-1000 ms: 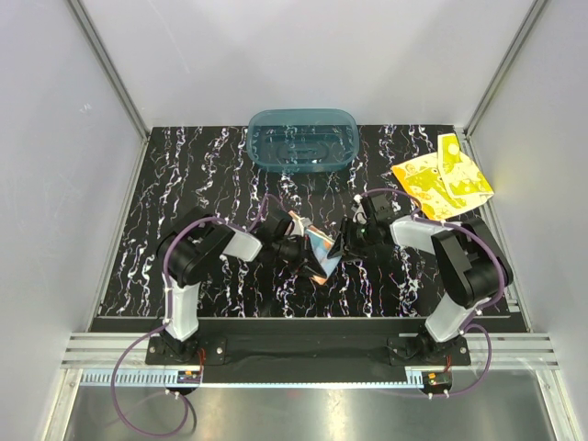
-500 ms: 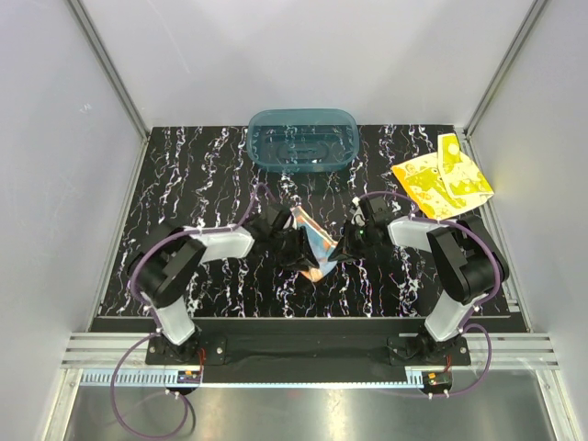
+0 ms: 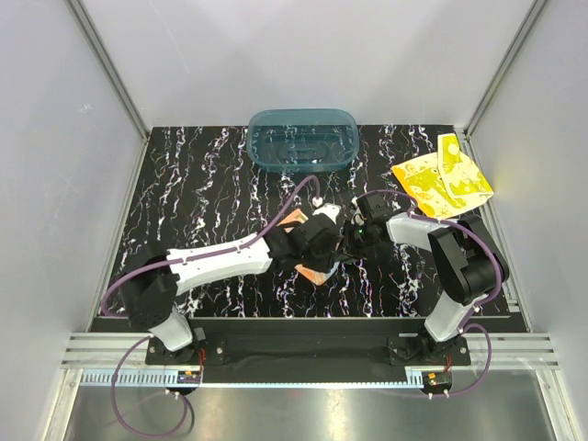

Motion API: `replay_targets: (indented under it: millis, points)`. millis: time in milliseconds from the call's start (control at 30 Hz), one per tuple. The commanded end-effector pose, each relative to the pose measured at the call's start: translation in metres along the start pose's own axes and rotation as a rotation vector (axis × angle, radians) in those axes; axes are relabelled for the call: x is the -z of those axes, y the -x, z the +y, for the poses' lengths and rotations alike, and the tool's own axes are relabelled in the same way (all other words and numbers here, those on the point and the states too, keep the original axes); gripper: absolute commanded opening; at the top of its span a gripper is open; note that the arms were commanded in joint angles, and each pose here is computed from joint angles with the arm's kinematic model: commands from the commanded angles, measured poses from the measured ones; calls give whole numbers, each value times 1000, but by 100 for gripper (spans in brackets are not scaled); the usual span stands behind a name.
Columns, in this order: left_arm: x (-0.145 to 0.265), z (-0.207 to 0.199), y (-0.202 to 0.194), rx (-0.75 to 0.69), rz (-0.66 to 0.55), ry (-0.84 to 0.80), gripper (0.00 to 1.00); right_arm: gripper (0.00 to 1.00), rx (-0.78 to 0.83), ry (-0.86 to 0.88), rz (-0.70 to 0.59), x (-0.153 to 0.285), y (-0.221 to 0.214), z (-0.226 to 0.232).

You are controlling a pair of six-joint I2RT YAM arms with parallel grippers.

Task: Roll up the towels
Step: Roll the towel

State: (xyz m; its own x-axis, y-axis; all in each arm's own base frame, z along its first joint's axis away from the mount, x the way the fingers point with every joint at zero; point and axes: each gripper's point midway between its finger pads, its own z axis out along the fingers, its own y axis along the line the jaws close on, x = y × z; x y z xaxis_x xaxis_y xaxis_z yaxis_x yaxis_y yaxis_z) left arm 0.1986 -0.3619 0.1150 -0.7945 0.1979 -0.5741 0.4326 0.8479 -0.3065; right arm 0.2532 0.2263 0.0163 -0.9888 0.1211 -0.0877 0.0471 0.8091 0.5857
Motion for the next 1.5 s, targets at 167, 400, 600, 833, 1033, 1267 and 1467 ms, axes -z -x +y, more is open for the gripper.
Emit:
replay_targets:
  millis: [167, 400, 600, 833, 1033, 1267, 1467]
  points:
    - [-23, 10, -10, -68, 23, 70, 32, 2, 43, -23, -12, 6, 3, 4]
    - [-39, 14, -19, -99, 51, 82, 31, 2, 40, -26, -5, 5, 2, 3]
    - [-42, 13, -22, -111, 55, 72, 31, 1, 38, -31, 2, 2, 2, 1]
    - [-37, 1, -22, -160, 49, 48, 32, 1, 37, -31, 10, -2, 2, 0]
    - [-52, 15, -39, -185, 105, 111, 34, 1, 38, -29, 9, -2, 3, 1]
    - [-62, 36, -55, -209, 126, 183, 37, 0, 42, -27, 16, -3, 1, -1]
    - [-55, 47, -49, -245, 98, 241, 42, 0, 40, -26, 26, -5, 0, -2]
